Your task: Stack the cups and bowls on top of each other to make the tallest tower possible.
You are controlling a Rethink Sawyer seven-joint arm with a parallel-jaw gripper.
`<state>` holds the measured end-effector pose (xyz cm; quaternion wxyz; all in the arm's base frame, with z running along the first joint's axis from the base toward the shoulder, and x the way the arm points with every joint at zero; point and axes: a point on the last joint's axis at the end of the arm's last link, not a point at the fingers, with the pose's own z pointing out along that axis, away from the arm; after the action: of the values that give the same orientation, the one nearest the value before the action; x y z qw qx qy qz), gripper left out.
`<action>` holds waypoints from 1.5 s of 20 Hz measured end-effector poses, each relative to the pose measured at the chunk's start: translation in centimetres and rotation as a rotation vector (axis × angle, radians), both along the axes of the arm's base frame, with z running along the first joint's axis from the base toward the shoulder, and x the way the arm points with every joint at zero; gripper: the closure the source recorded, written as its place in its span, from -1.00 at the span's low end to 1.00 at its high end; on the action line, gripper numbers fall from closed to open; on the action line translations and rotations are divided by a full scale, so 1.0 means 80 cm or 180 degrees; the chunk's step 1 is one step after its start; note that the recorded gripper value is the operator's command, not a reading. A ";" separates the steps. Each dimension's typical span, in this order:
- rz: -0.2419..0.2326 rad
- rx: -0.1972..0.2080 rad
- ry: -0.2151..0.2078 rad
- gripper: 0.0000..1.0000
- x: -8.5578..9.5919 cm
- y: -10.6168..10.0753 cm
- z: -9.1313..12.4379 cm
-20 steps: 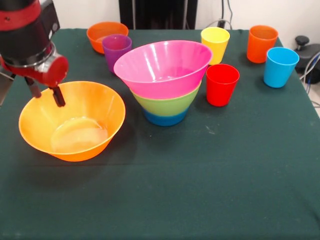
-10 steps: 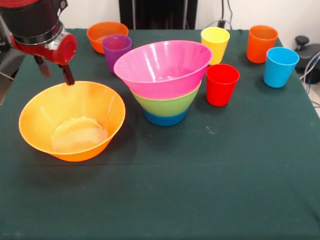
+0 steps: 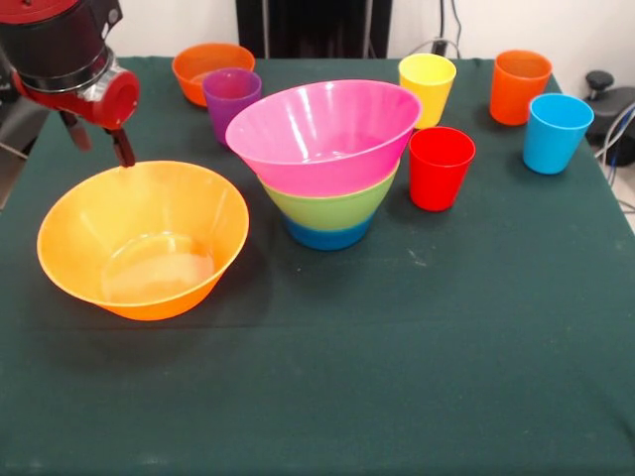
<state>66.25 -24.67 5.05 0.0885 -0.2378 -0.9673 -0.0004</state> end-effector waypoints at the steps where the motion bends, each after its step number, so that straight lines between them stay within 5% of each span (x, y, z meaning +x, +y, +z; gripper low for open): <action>1: 0.0001 -0.0008 0.0007 -1.00 -0.004 -0.003 -0.002; 17: 0.0007 -0.0100 -0.0045 -1.00 -0.051 -0.045 -0.032; 30: 0.0047 -0.0032 -0.0108 -1.00 -0.040 -0.030 -0.023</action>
<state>63.03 -27.11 3.20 0.0708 -0.2310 -0.9704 0.0010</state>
